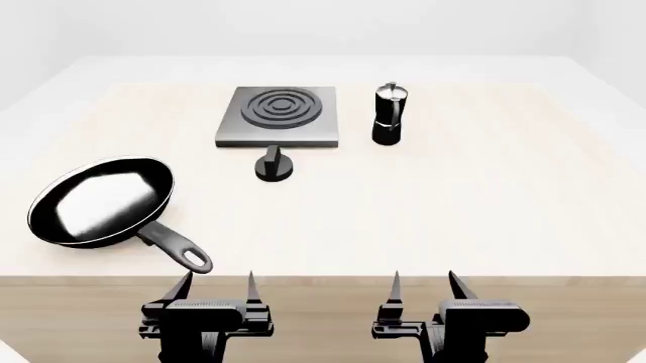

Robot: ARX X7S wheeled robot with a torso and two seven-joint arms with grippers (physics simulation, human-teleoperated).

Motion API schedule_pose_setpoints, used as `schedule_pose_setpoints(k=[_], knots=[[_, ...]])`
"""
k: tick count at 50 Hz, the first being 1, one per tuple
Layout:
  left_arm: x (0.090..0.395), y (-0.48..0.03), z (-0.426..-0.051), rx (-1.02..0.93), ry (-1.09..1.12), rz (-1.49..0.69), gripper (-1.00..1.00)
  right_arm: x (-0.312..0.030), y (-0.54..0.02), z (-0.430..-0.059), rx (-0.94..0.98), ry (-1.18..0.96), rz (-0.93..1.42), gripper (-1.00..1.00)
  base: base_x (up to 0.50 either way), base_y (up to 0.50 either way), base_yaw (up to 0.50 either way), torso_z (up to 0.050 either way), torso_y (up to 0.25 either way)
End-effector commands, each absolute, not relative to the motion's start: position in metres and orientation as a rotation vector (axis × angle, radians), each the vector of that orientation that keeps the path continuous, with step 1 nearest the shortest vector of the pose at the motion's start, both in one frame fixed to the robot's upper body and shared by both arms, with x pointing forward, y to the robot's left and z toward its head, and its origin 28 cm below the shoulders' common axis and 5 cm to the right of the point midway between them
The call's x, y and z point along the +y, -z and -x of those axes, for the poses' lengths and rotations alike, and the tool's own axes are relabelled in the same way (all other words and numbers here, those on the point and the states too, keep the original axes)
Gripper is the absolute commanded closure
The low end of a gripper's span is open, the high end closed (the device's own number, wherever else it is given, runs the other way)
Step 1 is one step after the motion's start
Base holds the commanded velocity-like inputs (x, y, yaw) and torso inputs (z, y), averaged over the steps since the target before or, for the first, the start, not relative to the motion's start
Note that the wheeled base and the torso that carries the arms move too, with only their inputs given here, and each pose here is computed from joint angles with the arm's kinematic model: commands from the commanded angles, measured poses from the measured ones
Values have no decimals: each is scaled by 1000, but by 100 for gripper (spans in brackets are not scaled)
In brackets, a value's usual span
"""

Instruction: Turn on the stove and put the moka pot on it.

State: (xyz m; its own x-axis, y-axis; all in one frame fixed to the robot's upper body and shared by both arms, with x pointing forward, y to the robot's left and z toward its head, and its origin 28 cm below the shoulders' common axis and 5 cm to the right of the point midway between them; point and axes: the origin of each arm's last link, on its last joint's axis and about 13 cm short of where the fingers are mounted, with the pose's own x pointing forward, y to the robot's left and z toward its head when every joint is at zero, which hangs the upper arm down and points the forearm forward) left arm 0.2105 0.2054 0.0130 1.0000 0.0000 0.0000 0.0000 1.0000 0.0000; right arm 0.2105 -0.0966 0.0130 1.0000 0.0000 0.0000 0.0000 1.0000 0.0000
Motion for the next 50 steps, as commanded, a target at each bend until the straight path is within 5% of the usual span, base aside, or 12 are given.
schedule_pose_setpoints(k=[1, 14, 35, 50], knots=[[205, -13, -211, 0, 0, 0, -100, -96, -13, -211, 0, 0, 0, -100, 0, 0, 0, 0, 0], [208, -21, -209, -21, -7, -3, -100, -92, -14, -211, -10, -14, -1, -100, 0, 0, 0, 0, 0], [227, -165, -174, -430, -69, -190, -100, -102, -153, -206, -393, 11, 2, -100, 0, 0, 0, 0, 0], [226, -187, -159, -523, -30, -176, -100, -99, -165, -197, -463, 1, -7, -100, 0, 0, 0, 48, 0]])
